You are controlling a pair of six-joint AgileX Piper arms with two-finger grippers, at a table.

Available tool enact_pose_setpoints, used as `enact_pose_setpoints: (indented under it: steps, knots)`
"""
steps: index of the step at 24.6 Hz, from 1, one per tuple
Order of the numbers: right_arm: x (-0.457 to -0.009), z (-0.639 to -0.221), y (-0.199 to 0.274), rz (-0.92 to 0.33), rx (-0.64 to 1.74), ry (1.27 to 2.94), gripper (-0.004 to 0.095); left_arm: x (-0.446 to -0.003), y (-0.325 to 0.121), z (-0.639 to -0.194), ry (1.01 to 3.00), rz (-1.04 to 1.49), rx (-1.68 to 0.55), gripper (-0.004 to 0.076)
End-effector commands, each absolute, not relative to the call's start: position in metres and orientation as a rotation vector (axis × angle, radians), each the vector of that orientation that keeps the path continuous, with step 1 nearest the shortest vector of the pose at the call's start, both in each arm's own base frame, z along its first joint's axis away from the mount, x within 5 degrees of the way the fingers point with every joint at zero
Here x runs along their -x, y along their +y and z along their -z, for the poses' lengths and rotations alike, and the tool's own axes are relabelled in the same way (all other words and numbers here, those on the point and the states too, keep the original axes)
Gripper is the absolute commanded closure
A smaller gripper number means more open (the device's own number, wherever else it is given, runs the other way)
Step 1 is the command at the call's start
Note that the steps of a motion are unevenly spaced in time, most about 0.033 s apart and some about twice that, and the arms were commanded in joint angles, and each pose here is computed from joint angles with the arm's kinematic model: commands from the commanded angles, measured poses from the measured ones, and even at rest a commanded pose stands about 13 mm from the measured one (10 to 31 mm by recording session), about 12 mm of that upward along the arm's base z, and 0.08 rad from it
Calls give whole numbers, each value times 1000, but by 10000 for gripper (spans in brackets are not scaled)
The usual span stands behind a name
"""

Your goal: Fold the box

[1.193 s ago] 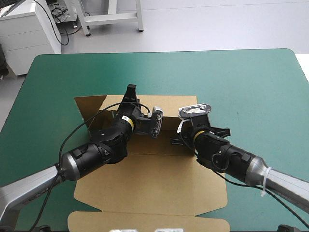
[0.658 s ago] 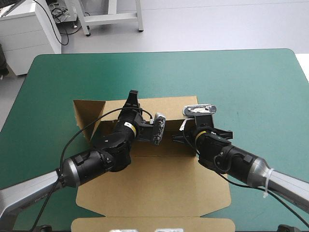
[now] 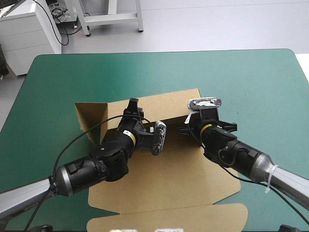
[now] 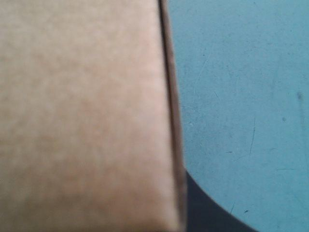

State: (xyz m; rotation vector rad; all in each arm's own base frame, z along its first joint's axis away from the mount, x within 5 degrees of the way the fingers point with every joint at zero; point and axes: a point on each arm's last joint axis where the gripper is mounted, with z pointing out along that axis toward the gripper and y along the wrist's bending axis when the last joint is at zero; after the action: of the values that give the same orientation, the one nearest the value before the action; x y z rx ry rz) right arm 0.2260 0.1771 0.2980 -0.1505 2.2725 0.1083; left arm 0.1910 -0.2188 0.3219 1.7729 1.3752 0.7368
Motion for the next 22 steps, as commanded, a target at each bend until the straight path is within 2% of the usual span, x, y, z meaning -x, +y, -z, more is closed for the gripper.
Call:
enact_pose_setpoints:
  steps: [1,9,14,19,21,22]
  knots:
    - [-227,-325,173,-159,143,2163,928,-186,-219,-339,1324,-708,-1722,350]
    - [-238,-326,161,-150,91,2151,928,-177,-224,-340,1302,-703,-1723,350]
    - [-247,-326,150,-158,55,2144,928,-154,-233,-355,1161,-728,-1691,351]
    - [-248,-324,147,-149,78,2177,928,-143,-227,-362,1243,-764,-1593,352]
    - [-246,-322,148,-154,96,2205,928,-144,-221,-364,1288,-785,-1554,389]
    - [-245,-323,147,-136,109,2237,928,-148,-217,-367,1296,-803,-1534,443]
